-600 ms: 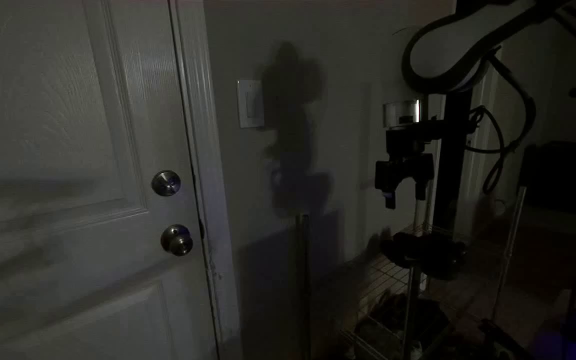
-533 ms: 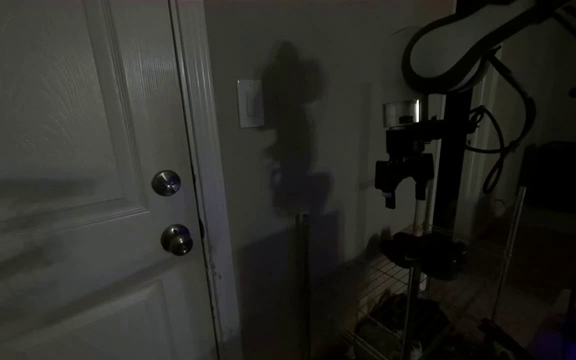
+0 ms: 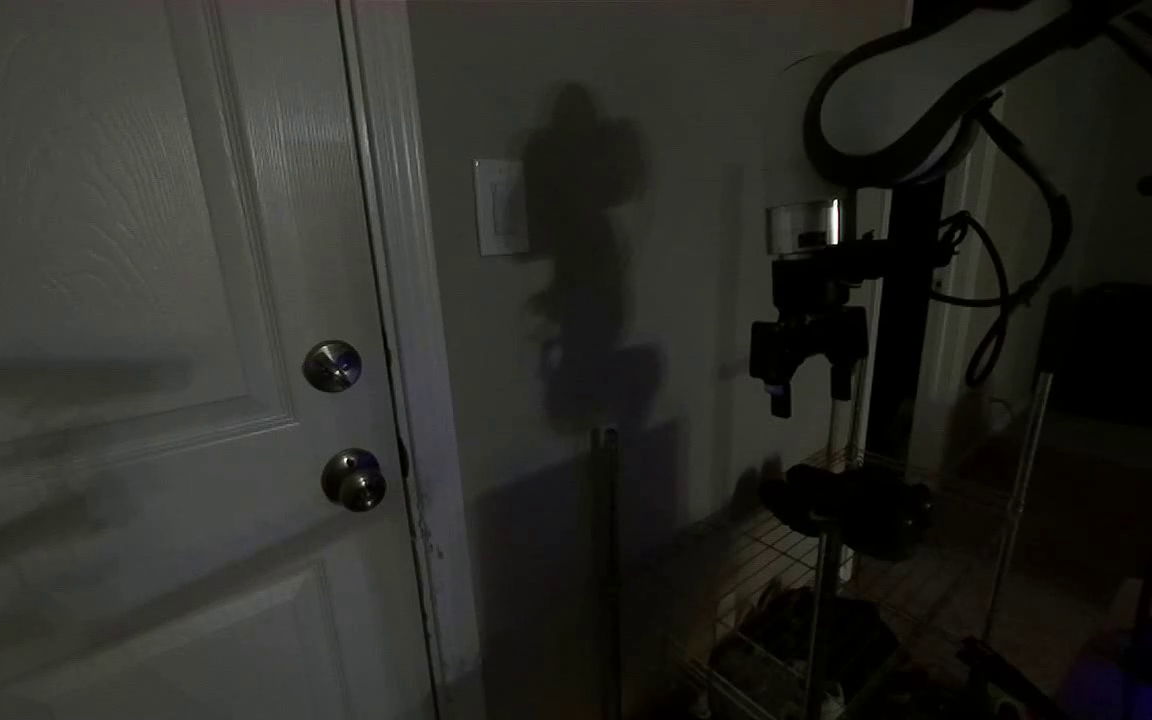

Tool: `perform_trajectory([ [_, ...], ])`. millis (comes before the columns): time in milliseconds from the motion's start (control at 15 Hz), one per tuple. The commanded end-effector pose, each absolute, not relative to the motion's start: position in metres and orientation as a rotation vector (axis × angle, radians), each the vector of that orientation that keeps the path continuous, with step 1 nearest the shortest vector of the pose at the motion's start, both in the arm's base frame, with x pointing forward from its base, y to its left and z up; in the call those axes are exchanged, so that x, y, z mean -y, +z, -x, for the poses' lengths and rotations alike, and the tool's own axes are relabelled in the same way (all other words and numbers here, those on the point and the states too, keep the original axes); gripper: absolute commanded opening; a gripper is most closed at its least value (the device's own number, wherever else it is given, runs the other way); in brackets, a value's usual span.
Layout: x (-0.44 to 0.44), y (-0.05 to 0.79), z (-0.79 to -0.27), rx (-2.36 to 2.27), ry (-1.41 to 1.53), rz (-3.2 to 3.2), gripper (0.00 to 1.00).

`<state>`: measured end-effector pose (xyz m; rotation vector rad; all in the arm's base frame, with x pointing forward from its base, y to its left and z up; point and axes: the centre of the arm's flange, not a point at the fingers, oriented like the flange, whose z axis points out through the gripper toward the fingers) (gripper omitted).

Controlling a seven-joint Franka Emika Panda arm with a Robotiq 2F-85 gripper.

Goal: Turn on the light switch.

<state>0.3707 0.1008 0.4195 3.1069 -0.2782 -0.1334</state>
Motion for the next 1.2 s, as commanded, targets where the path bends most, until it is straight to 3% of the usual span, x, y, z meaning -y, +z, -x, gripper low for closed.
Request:
perform_trajectory([
  [0, -0.107, 0.434, -0.372, 0.253, -0.066, -3.083, 1.0],
  [467, -0.148, 0.518, -0.392, 0.047, 0.299, -2.982, 1.0],
  [933, -0.19, 0.576, -0.365, -0.185, 0.89, -2.915, 1.0],
  [1000, -0.19, 0.577, -0.379, -0.156, 0.756, -2.95, 1.0],
  [1133, -0.195, 0.585, -0.372, -0.176, 0.837, -2.94, 1.0],
])
